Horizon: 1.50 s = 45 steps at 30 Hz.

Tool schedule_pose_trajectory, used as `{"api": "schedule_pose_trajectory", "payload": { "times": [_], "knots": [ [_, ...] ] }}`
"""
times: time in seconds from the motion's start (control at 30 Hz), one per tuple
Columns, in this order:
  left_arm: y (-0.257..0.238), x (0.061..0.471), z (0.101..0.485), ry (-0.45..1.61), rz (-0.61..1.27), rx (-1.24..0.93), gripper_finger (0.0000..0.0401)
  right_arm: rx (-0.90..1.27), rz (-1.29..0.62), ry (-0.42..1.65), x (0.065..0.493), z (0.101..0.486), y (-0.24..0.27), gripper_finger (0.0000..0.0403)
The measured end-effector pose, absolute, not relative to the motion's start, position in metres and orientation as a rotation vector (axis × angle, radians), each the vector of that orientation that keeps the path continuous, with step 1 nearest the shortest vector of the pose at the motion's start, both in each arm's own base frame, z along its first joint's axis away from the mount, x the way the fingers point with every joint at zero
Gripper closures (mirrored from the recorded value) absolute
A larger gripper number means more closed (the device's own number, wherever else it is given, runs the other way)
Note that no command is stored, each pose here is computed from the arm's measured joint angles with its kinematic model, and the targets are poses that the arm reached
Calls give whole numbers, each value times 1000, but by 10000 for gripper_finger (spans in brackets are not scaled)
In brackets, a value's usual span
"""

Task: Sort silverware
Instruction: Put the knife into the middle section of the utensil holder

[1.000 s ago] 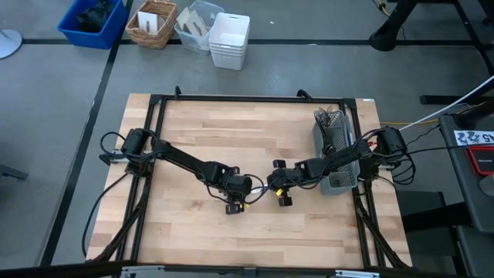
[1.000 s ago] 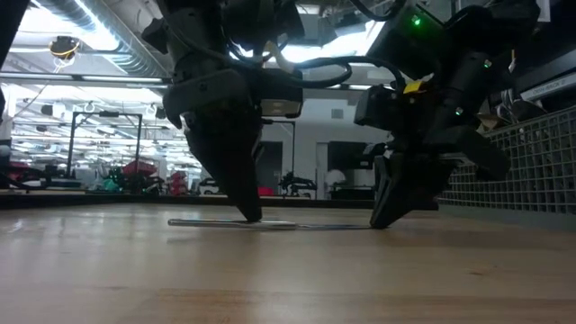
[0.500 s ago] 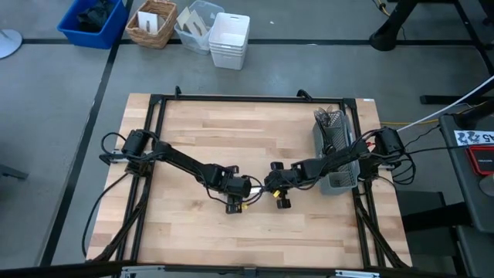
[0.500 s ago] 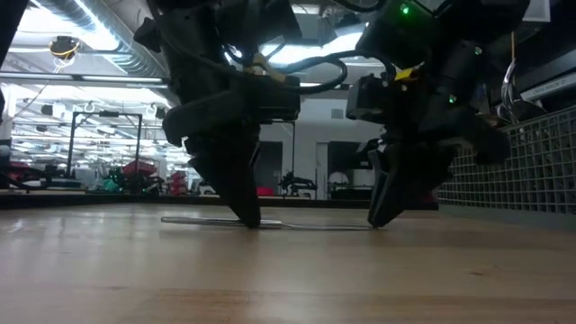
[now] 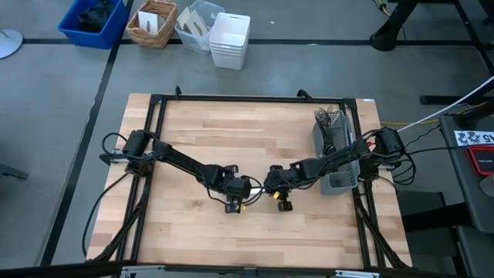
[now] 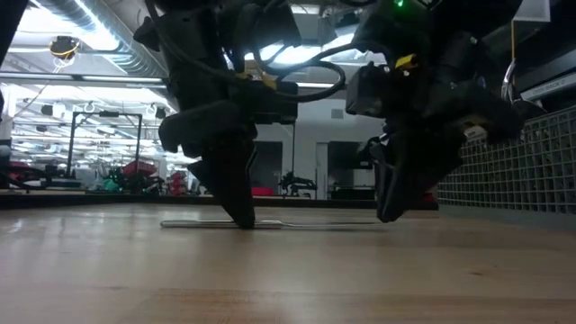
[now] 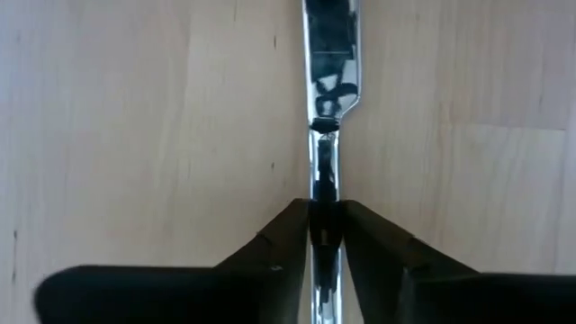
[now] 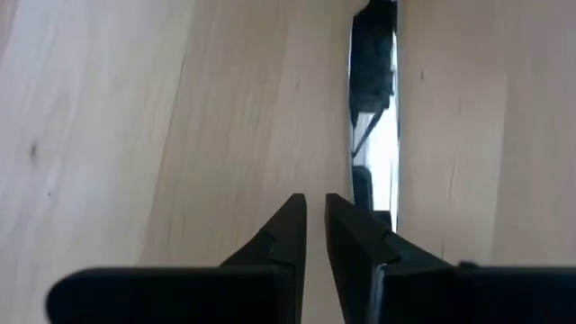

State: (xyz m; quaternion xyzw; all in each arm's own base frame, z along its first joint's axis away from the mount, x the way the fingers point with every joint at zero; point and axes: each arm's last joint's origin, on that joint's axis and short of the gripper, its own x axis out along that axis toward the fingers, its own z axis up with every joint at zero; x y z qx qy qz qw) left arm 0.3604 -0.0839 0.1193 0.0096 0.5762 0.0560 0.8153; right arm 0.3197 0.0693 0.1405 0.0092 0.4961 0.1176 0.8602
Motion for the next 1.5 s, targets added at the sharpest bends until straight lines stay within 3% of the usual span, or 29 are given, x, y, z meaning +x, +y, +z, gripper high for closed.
{"api": "schedule_pose_trajectory", "payload": {
  "times": [0.2, 0.7, 1.37, 1.5],
  "knots": [
    [-83, 360, 120, 1245, 77, -18, 377, 12, 241, 1058, 318, 140, 69, 354],
    [-68, 367, 119, 1266, -109, -252, 370, 45, 301, 1065, 318, 141, 71, 354],
    [-45, 371, 119, 1271, -197, -432, 360, 56, 320, 1084, 316, 140, 71, 354],
    [-44, 371, 119, 1270, -199, -441, 360, 75, 351, 1085, 316, 141, 71, 336]
  ]
}}
